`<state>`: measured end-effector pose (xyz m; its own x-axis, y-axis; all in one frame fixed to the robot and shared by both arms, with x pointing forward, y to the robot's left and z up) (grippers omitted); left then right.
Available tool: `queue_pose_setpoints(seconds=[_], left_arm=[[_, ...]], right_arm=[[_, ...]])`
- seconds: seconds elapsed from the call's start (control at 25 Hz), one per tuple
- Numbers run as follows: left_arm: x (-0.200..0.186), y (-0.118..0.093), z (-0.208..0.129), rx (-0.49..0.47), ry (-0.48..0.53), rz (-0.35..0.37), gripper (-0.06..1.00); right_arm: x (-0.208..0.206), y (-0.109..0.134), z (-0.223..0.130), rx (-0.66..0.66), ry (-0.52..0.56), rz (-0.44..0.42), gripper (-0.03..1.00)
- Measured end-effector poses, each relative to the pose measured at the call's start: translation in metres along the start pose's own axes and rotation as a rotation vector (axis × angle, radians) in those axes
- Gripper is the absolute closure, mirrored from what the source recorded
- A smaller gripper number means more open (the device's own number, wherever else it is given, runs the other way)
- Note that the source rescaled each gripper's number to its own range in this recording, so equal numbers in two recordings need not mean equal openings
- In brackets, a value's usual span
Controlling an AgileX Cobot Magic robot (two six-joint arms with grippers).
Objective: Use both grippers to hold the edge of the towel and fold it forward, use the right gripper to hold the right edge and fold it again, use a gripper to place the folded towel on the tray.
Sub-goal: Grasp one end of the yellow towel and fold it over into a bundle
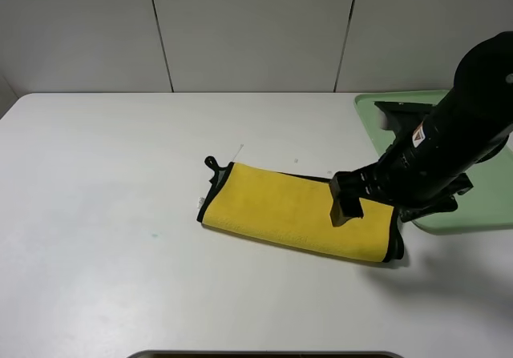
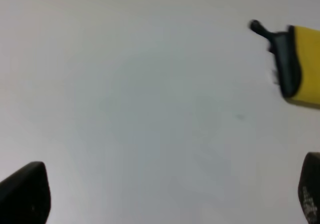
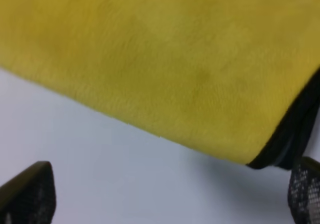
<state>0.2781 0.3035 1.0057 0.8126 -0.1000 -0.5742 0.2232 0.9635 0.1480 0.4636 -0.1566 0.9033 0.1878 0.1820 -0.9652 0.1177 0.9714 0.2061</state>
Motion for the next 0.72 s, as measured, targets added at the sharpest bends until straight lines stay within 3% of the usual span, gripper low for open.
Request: queue_pose_setpoints(seconds=[0.24,0.48,0.72], left_arm=[[-0.002,0.006,-0.002,-0.093,0.024,0.131,-0.06],[-0.002,0.006,-0.002,-0.103,0.027,0.144,-0.06],[-0.002,0.006,-0.002,-0.103,0.027,0.144,-0.06]], right_arm=[[0.0,-0.007,0.008,0.153,-0.057,-0.04,-0.03],[-0.001,-0.018,0.017,0.185,-0.118,-0.105,-0.03],[0.013,-0.035,0.024,0.223,-0.095,-0.168,-0.03]])
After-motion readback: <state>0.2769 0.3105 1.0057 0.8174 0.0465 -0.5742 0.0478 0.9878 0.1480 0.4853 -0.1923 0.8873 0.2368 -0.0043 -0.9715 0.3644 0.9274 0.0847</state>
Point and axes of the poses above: a point on each arm's last joint axis where the gripper is mounted, x pointing out along that axis toward the gripper, y along the wrist's bending axis when the last joint is at zero, z = x × y, the point moved 6 cm from there along x, pointing out along that axis toward the gripper, and after that the axes turned 15 degrees about x, right-handed, at the moved point
